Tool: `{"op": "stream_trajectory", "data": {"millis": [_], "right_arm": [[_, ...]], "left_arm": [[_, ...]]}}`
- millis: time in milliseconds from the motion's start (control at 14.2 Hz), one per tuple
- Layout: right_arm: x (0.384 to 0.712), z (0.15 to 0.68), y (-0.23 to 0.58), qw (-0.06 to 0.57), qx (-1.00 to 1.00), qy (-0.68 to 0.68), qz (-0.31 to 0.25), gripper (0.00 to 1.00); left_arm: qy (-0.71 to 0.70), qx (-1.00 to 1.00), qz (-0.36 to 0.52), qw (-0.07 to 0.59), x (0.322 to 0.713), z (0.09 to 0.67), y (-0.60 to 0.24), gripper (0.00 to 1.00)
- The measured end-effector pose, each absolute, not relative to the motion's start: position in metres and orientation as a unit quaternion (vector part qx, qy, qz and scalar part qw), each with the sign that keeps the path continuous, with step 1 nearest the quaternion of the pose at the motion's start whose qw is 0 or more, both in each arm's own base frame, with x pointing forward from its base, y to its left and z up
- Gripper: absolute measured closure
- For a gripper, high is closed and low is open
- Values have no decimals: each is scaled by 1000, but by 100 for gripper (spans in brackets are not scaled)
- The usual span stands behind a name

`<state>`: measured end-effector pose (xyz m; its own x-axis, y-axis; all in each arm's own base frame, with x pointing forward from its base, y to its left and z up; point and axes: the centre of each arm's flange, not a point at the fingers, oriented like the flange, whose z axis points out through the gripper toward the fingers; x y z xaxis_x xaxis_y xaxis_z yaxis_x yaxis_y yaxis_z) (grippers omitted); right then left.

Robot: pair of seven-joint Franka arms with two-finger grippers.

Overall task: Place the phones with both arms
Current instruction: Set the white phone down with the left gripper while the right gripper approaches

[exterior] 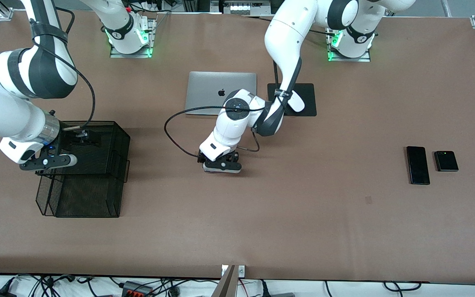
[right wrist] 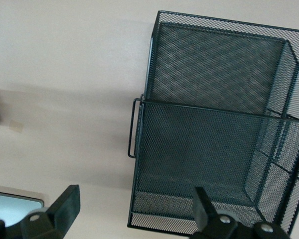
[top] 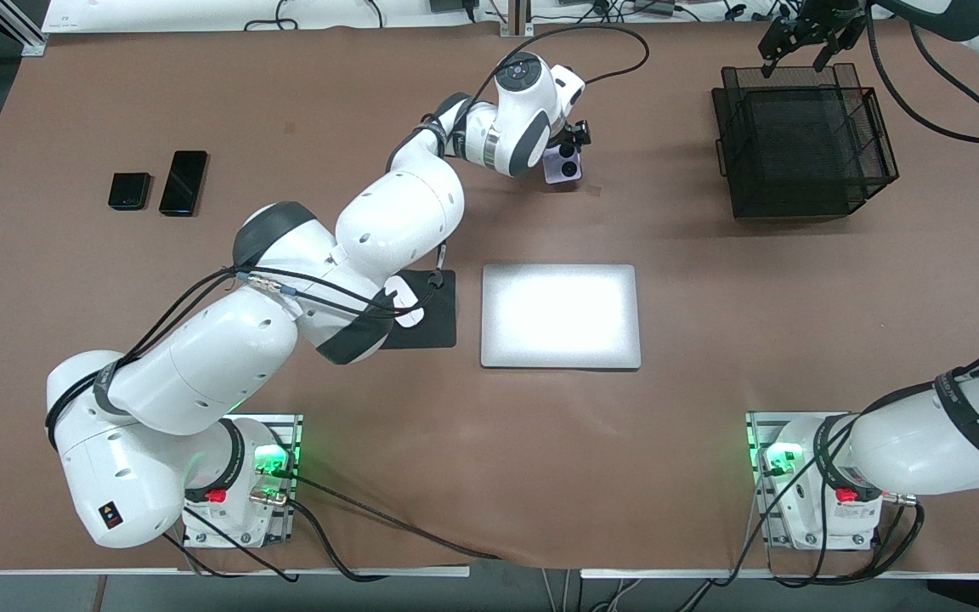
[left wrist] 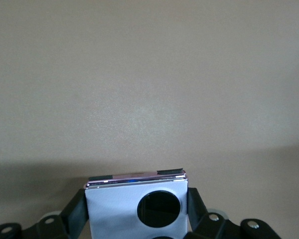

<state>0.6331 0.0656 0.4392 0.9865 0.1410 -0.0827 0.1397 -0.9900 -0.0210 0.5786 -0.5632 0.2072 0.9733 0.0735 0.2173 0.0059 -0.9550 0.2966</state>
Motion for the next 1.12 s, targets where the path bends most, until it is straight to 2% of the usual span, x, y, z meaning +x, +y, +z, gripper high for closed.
{"op": "stream_trajectory", "data": {"millis": [281,351,421,491,842,1123], "right_arm": [[634,435,72,7,-996,-75,43,0],[634,434,73,7,-996,-76,43,0],[634,434,74,7,-996,-77,43,0],[634,434,74,7,-996,-77,43,0],[633,434,77,7,-996,-79,43,0],[634,428,101,6,-996,-80,40,0]], "left_arm": [[13,983,112,146,572,202,-569,16],[12,983,112,145,571,198,-570,11],[12,983,113,144,571,196,-569,2],[12,983,113,144,571,195,-569,0],[18,981,125,147,582,205,-562,0],[33,980,134,143,625,256,-519,0]]}}
